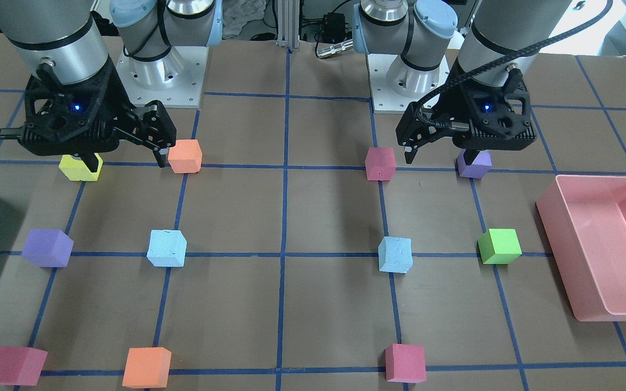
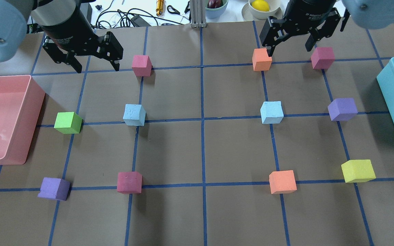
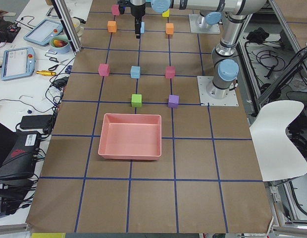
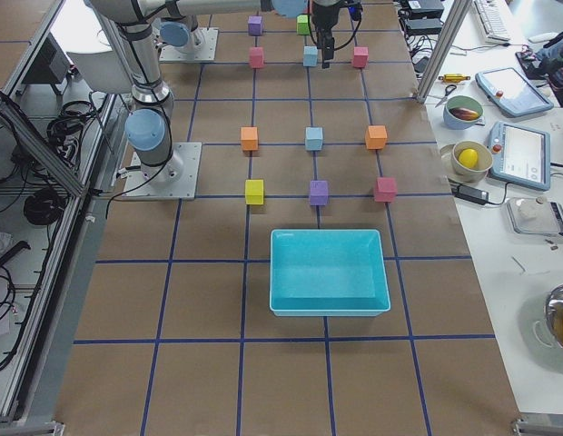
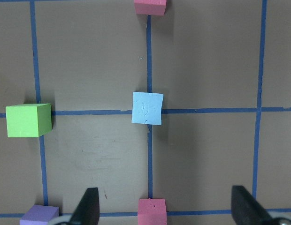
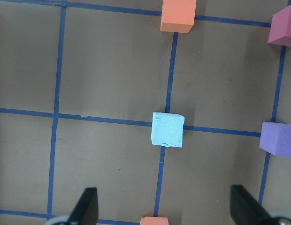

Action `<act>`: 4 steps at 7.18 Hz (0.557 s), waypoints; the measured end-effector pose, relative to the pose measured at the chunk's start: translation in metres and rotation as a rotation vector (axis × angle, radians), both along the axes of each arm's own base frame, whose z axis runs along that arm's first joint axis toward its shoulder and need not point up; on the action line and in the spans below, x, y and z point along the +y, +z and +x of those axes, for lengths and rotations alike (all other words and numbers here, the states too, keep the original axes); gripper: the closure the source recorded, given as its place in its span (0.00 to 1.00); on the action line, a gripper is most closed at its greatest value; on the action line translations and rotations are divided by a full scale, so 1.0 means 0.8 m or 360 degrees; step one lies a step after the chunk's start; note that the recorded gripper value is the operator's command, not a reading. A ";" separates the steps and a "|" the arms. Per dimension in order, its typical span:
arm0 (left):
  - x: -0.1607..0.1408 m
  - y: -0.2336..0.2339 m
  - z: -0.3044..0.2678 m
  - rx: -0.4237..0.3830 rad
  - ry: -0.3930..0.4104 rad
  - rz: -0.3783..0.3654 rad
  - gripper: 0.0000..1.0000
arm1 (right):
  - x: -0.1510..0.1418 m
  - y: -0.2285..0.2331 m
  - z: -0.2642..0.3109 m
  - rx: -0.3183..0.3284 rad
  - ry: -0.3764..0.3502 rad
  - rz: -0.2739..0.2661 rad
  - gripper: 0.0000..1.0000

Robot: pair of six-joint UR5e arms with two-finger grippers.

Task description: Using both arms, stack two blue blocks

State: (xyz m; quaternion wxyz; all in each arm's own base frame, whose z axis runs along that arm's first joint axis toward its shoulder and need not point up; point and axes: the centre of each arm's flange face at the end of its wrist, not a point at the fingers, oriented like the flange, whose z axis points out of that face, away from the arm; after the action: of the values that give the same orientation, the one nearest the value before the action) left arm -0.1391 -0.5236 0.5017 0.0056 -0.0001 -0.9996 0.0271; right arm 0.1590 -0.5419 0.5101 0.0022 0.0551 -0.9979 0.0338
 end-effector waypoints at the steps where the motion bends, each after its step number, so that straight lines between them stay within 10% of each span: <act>1: 0.001 0.001 -0.001 0.0000 -0.0003 -0.0005 0.00 | 0.000 -0.001 0.000 0.0000 0.0000 0.0003 0.00; 4: 0.003 -0.001 -0.001 -0.0001 -0.0006 0.0000 0.00 | 0.004 -0.019 0.001 0.0001 0.0008 0.0047 0.00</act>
State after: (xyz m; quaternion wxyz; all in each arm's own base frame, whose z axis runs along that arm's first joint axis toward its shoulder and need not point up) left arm -0.1400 -0.5216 0.5006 0.0053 -0.0020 -0.9996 0.0271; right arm 0.1599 -0.5388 0.4949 0.0017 0.0575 -0.9982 0.0189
